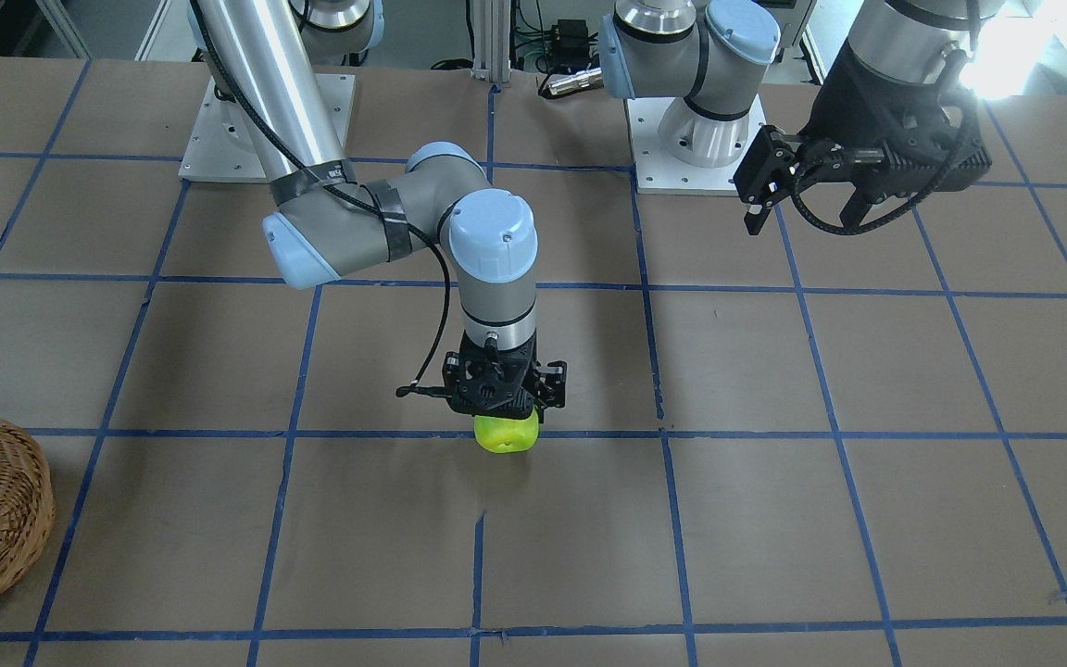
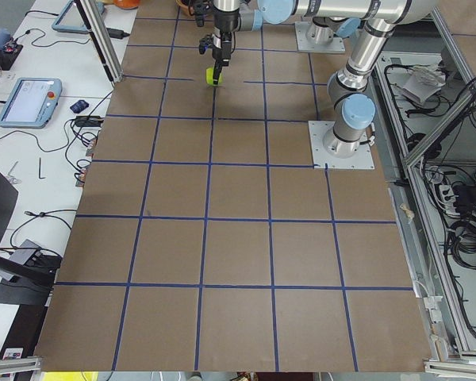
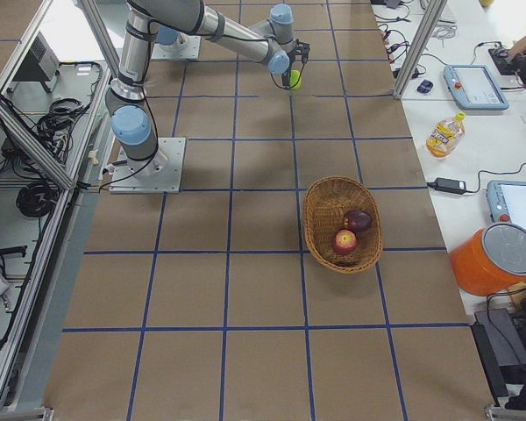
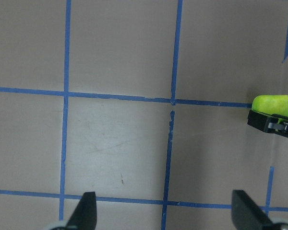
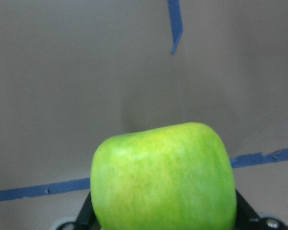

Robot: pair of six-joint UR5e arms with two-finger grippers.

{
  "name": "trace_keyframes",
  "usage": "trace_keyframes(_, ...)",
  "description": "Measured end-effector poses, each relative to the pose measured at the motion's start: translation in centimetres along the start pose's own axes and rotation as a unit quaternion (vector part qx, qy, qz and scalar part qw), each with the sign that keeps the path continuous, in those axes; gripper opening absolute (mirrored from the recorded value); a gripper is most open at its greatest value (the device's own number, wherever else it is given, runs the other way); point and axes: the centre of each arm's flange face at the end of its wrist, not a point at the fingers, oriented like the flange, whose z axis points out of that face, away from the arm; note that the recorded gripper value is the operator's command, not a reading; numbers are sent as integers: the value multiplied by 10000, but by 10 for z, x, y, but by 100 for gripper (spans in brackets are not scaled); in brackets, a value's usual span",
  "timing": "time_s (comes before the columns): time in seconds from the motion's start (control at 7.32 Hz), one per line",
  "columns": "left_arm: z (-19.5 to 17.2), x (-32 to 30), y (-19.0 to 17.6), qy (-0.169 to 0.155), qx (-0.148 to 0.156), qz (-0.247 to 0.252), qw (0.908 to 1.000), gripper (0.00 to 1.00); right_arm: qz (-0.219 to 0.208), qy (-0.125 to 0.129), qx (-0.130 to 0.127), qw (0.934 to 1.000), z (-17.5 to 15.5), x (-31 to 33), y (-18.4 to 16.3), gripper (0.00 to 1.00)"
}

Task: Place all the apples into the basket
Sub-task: 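Carry the green apple with the right gripper over the basket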

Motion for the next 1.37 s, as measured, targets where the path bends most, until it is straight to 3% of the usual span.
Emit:
trace_keyframes(0.27,7,0,-5,-11,-54,3,10000,100,445,112,-17,9989,-52,60,-44,60)
trace_keyframes(0.68,6,0,-5,-10,-34,9,10000,100,818,552,-384,9944,-109,230,-111,59)
trace_keyframes(0.82,6,-1,-5,-16,-18,8,10000,100,692,621,-494,9944,-115,301,-131,60)
trace_keyframes(1.09,7,-5,-7,-43,26,-18,10000,100,-112,633,-467,9968,-108,436,-170,60)
trace_keyframes(1.23,7,-6,-8,-50,30,-30,10000,100,-414,601,-359,9967,-98,487,-189,75)
trace_keyframes(1.37,7,-6,-8,-52,33,-34,10000,100,-538,541,-266,9967,-91,516,-202,100)
